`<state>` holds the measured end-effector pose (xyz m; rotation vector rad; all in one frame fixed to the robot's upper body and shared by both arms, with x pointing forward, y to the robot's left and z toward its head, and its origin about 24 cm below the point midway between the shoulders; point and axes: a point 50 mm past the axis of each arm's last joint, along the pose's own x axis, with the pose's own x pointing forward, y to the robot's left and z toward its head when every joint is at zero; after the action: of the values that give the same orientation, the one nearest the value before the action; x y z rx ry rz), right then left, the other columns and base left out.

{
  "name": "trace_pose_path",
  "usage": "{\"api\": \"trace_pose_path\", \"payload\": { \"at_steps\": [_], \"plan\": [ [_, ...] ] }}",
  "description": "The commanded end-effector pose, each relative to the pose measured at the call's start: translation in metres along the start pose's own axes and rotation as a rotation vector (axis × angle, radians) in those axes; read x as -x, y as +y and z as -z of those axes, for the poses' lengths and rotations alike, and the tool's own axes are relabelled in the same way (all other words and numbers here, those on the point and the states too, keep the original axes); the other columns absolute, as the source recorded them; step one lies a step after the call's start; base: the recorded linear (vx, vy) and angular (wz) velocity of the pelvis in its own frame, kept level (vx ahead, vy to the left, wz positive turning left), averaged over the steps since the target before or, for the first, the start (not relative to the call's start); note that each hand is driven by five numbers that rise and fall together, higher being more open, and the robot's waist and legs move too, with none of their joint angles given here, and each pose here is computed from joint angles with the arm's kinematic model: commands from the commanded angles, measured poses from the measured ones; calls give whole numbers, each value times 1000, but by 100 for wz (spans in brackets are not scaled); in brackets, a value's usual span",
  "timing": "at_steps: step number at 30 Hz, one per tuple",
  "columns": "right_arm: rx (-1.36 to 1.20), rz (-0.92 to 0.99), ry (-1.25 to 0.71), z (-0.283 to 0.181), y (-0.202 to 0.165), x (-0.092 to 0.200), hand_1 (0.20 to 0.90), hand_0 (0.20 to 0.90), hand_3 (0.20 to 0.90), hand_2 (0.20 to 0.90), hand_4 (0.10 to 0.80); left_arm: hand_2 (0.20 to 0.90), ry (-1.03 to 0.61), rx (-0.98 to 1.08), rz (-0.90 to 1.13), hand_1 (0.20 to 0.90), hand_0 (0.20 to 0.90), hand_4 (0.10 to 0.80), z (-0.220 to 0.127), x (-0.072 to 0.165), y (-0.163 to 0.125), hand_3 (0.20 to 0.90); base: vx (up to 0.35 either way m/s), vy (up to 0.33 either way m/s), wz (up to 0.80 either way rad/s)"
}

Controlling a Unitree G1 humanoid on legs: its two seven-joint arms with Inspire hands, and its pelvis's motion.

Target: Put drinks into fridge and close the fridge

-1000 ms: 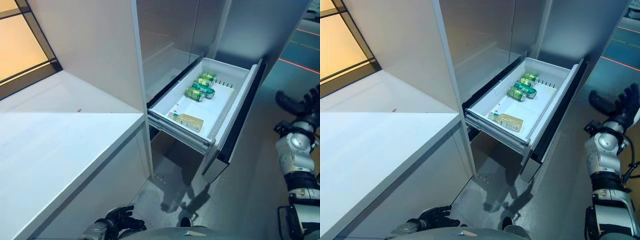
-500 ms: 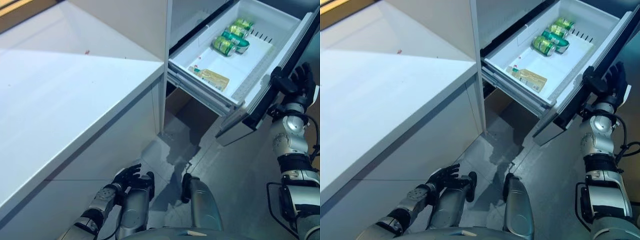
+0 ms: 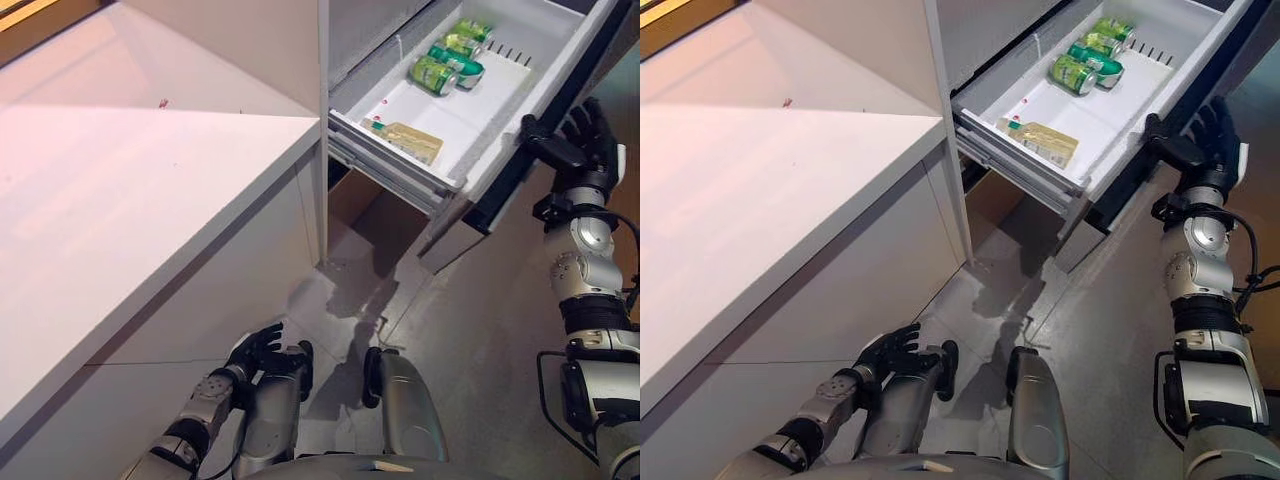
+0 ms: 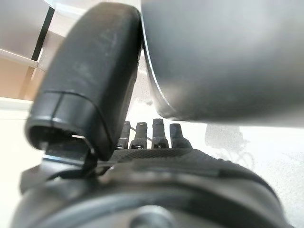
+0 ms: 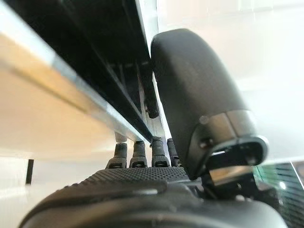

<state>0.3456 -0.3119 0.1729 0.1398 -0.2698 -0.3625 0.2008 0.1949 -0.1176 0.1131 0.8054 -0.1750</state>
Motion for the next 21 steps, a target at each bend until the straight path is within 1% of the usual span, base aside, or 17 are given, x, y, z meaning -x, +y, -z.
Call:
{"api": "trace_pose_path", "payload": {
  "at_steps": [1, 5, 10, 15, 21],
  "plan": [
    [-30, -651, -172, -39, 112, 16, 900, 900, 900, 900, 800, 900, 203, -64, 29, 900, 900, 800, 74, 29, -7, 900, 92, 64, 0],
    [-32, -747, -170, -41, 137, 22, 900, 900, 900, 900, 800, 900, 230, -72, 30, 900, 900, 800, 81, 34, -4, 900, 84, 70, 5],
    [-53, -771, -166, -43, 152, 24, 900, 900, 900, 900, 800, 900, 266, -85, 30, 900, 900, 800, 90, 40, 0, 900, 59, 64, 16],
    [-78, -764, -150, -38, 156, 28, 900, 900, 900, 900, 800, 900, 305, -111, 13, 900, 900, 800, 98, 46, 10, 900, 27, 19, 17],
    [-86, -743, -118, -27, 149, 34, 900, 900, 900, 900, 800, 900, 329, -132, 0, 900, 900, 800, 101, 50, 16, 900, -11, -30, 7]
  ]
}}
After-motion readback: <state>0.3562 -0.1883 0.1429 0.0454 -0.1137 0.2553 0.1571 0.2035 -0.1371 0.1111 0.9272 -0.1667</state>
